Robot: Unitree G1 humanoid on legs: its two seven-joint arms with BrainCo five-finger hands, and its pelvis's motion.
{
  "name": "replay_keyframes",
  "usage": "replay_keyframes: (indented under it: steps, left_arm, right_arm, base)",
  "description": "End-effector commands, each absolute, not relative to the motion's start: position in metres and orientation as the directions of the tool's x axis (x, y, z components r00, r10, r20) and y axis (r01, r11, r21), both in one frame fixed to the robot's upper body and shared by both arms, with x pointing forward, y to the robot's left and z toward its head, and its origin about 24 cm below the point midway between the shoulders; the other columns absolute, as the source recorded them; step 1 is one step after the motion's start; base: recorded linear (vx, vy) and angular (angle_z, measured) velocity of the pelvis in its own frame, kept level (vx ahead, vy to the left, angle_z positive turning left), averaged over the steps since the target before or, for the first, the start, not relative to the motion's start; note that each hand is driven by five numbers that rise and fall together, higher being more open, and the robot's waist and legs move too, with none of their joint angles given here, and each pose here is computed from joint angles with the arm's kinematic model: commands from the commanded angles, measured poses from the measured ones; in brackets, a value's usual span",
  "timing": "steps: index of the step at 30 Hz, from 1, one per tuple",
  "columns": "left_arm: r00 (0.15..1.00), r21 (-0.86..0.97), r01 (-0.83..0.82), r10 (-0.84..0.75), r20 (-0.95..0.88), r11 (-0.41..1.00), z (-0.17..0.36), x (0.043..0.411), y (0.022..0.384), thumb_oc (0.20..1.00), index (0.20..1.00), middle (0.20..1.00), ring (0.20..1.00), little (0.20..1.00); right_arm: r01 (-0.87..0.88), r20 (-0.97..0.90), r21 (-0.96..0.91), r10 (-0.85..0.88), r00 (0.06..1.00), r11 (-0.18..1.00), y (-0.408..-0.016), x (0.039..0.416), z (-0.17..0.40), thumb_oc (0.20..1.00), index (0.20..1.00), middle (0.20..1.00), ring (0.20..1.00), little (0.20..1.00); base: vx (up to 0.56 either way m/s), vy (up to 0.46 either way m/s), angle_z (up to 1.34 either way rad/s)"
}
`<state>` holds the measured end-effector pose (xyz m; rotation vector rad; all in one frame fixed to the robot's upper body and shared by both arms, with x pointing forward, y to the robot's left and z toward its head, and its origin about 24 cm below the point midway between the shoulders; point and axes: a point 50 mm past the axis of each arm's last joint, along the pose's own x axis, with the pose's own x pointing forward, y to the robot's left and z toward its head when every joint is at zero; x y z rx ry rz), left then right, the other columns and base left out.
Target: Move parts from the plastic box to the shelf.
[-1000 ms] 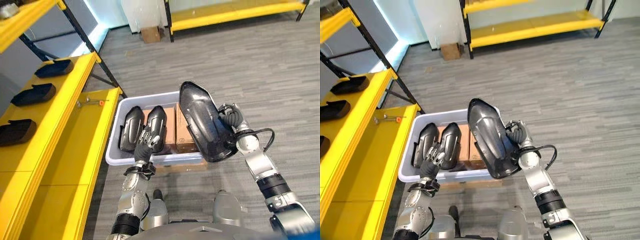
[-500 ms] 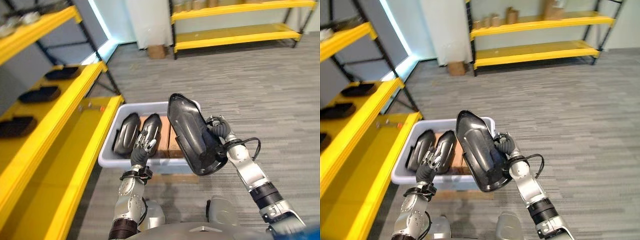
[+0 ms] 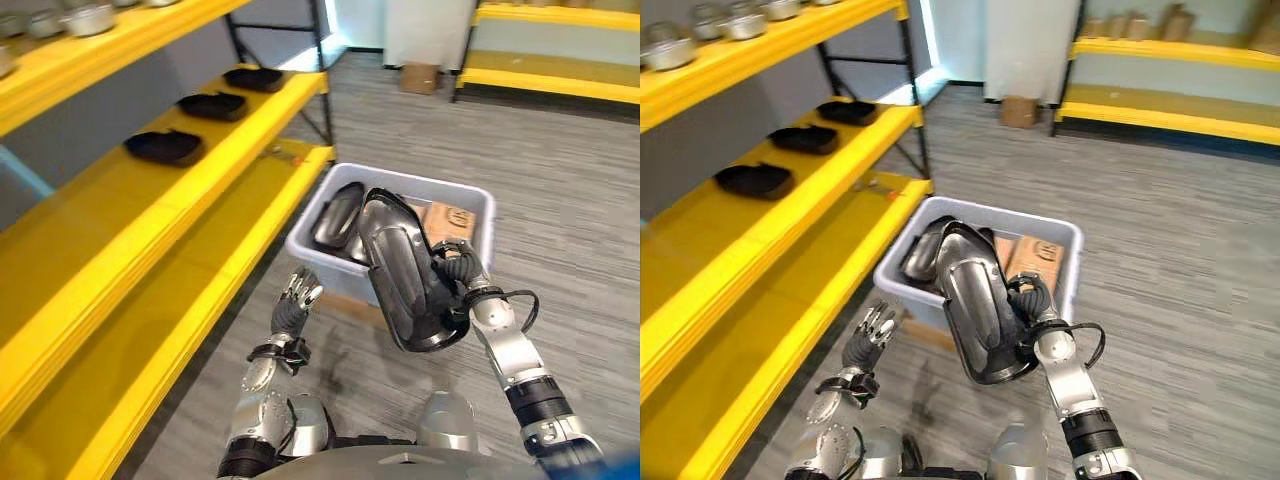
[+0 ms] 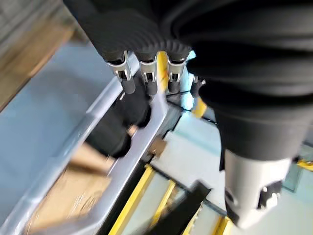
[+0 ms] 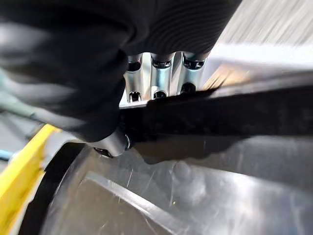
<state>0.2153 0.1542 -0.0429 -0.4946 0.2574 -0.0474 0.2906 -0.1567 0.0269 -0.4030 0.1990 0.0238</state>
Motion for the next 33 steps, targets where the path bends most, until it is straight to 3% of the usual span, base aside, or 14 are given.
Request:
replay_keyframes:
  steps: [1, 10, 18, 33]
  left_arm:
    - [0.994, -0.520, -0.040, -0.019, -0.109, 0.853, -0.024, 0.212, 0.159, 1.000, 1.000, 1.000, 1.000, 1.000]
    - [0.991, -0.450, -0.088, 0.034, -0.126, 0.889, -0.025, 0.212, 0.187, 1.000, 1.000, 1.000, 1.000, 1.000]
    - [0.996, -0.449, -0.022, -0.018, -0.084, 0.893, -0.013, 0.226, 0.174, 1.000, 1.000, 1.000, 1.000, 1.000]
    - [0.997, -0.481, 0.054, -0.070, -0.014, 0.875, 0.002, 0.234, 0.158, 1.000, 1.000, 1.000, 1.000, 1.000]
  right_arm:
    - [-0.086, -0.010, -0.355, 0.089, 0.996, 0.931, -0.130, 0.305, 0.066, 0.200, 0.200, 0.200, 0.200, 0.200]
    - [-0.084, 0.058, -0.317, 0.107, 0.993, 0.945, -0.120, 0.306, 0.078, 0.200, 0.200, 0.200, 0.200, 0.200]
    - [0.001, 0.125, -0.319, 0.041, 0.991, 0.948, -0.142, 0.298, 0.088, 0.200, 0.200, 0.200, 0.200, 0.200]
    - [0.076, 0.211, -0.318, -0.008, 0.977, 0.945, -0.161, 0.300, 0.108, 0.200, 0.200, 0.200, 0.200, 0.200]
  base:
    - [0.12, 0.263, 0.01]
    - [0.09, 0.213, 0.17]
    - [0.13, 0.354, 0.82]
    - [0.12, -0.039, 0.74]
